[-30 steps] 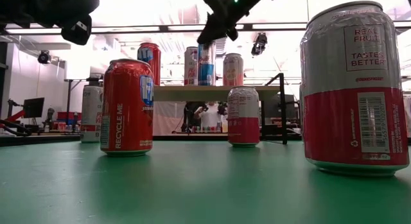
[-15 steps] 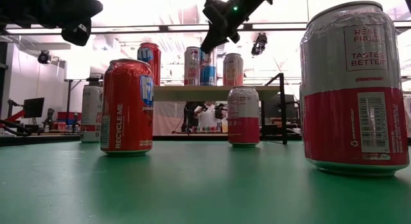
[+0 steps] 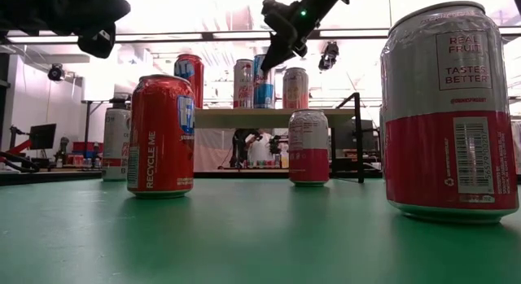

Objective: Place canned beverage on shelf
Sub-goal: Put the top left blue soda can on the shelf

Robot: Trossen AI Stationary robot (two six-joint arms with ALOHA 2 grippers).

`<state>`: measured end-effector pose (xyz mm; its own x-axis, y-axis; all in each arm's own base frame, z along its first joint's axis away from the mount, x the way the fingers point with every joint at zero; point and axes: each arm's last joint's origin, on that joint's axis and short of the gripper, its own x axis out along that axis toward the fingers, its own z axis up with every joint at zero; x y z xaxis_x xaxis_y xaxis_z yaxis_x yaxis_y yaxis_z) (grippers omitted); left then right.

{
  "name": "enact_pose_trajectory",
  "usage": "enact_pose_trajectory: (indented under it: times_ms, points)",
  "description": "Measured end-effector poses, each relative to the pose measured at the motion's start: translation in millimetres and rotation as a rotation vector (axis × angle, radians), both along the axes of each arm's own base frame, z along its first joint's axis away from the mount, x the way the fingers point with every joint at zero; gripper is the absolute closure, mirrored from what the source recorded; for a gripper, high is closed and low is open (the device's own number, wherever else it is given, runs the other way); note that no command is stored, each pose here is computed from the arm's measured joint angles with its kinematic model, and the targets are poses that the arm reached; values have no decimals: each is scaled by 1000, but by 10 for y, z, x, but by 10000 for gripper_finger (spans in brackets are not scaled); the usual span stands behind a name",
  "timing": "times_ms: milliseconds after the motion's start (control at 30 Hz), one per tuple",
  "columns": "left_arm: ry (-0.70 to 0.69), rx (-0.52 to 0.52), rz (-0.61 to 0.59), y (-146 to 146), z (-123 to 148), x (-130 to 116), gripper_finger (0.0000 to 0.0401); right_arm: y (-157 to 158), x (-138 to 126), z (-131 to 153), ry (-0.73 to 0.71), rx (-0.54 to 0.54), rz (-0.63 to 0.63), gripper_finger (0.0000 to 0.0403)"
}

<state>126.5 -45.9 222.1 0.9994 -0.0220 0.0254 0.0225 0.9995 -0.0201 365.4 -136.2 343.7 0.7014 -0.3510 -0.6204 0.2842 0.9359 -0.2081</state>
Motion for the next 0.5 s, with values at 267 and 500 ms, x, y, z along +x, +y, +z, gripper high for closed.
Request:
enact_pose_trajectory:
  times_ms: [267,500]
  points:
    - [-10,-4,0,0,11,0,401,-151,-29,35,-50,-6,-46,375]
    - [-10,-4,0,0,11,0,401,-163,-17,11,-45,-3,-50,375]
